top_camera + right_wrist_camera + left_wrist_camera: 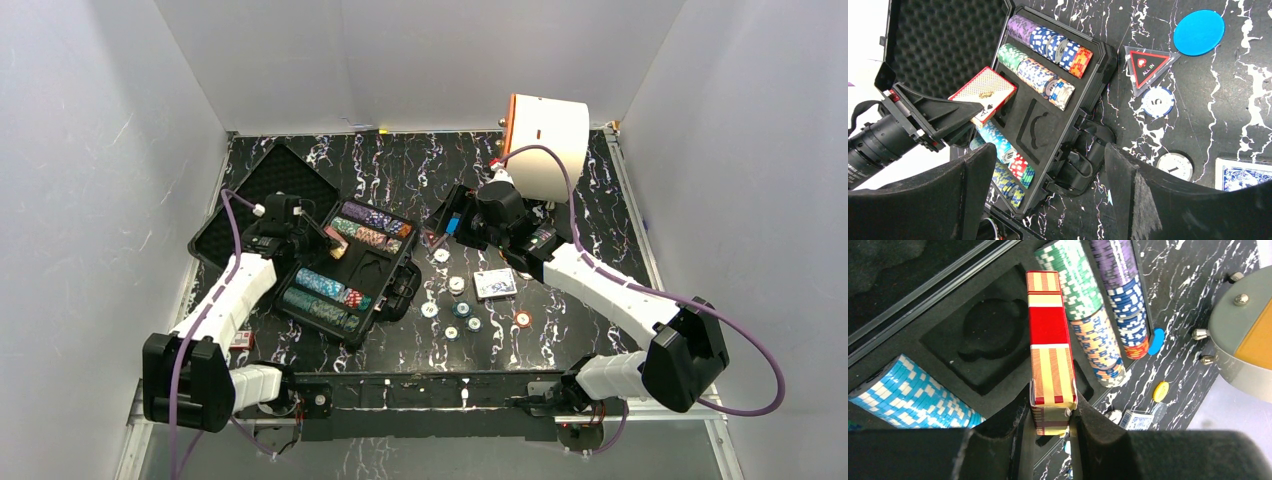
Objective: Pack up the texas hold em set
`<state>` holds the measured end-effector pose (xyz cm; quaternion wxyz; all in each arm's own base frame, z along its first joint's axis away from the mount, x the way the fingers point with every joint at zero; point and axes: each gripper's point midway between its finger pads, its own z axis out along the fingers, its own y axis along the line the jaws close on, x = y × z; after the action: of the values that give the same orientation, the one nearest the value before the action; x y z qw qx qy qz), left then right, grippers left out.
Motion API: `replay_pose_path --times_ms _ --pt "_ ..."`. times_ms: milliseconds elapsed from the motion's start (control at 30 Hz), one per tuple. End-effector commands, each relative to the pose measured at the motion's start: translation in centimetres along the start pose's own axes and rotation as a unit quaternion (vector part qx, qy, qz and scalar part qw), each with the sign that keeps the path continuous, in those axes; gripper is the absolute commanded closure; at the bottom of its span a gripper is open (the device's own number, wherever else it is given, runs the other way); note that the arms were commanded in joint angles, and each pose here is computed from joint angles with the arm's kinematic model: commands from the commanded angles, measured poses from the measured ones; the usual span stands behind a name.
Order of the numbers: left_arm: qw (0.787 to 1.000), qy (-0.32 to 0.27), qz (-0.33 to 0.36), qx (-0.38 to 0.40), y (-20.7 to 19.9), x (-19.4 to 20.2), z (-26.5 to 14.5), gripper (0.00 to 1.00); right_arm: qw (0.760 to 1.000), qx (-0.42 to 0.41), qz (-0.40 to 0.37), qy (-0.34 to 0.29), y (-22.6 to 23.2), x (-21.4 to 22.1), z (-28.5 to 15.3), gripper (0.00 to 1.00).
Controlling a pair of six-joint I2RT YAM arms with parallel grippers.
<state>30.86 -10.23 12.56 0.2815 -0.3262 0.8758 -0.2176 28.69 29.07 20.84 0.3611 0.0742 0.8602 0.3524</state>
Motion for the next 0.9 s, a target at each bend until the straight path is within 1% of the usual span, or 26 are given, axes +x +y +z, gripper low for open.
replay_pose_path --times_ms 0,100,133,200,233,267,300,367,400,533,600,700,767,800,833,867 --pt "1.000 -0.009 -0.003 0.011 0.4 -0.2 0.3 0.91 1.000 -0.024 -0.002 -0.019 1.7 -1.2 -0.3 0.14" --pt "1.000 -0.005 -0.003 0.022 0.2 0.0 0.5 0.77 1.000 -0.024 -0.002 -0.018 1.8 -1.2 -0.2 0.14" --pt "1.000 -0.003 -0.002 0.022 0.2 0.0 0.6 0.74 1.000 -0.024 -0.002 -0.018 1.8 -1.2 -0.2 0.14" --pt "1.000 0.003 0.004 0.028 -0.1 -0.1 0.7 0.73 1.000 -0.024 -0.002 -0.018 1.8 -1.3 -0.2 0.14" --pt "0.999 0.006 0.003 0.032 -0.2 0.0 0.7 0.74 1.000 -0.024 -0.002 -0.018 1.8 -1.2 -0.2 0.14" --pt "0.999 0.009 0.003 0.041 -0.5 0.0 0.7 0.77 1.000 -0.023 -0.003 -0.017 1.8 -1.2 -0.2 0.14" --pt "0.999 0.012 0.001 0.049 -0.8 0.1 0.7 0.81 1.000 -0.023 -0.003 -0.017 1.8 -1.2 -0.2 0.14" --pt "0.998 0.021 -0.006 0.059 -1.2 0.2 0.7 0.92 1.000 -0.020 -0.003 -0.019 1.7 -1.2 -0.3 0.14" --pt "0.998 0.023 -0.009 0.062 -1.4 0.2 0.7 0.94 1.000 -0.019 -0.003 -0.018 1.7 -1.2 -0.3 0.14" --pt "0.997 0.028 -0.024 0.075 -1.7 0.3 0.6 0.96 1.000 -0.017 -0.002 -0.019 1.5 -1.2 -0.3 0.15" --pt "0.997 0.028 -0.027 0.071 -1.5 0.3 0.7 0.88 1.000 -0.016 0.000 -0.018 1.5 -1.1 -0.3 0.15" --pt "0.997 0.040 -0.032 0.062 -1.0 0.8 1.2 0.73 1.000 -0.016 -0.001 -0.017 1.5 -1.1 -0.3 0.15" --pt "0.997 0.041 -0.023 0.066 -1.2 0.7 1.1 0.64 1.000 -0.016 -0.001 -0.017 1.5 -1.1 -0.3 0.15" --pt "0.997 0.037 -0.014 0.063 -1.2 0.5 0.9 0.57 1.000 -0.016 -0.001 -0.018 1.5 -1.2 -0.3 0.15" --pt "0.998 0.030 0.001 0.056 -1.2 0.0 0.6 0.47 1.000 -0.016 -0.001 -0.019 1.5 -1.2 -0.4 0.15" --pt "0.999 0.023 0.018 0.042 -0.9 -0.4 0.3 0.34 1.000 -0.015 0.001 -0.018 1.4 -1.1 -0.3 0.15"
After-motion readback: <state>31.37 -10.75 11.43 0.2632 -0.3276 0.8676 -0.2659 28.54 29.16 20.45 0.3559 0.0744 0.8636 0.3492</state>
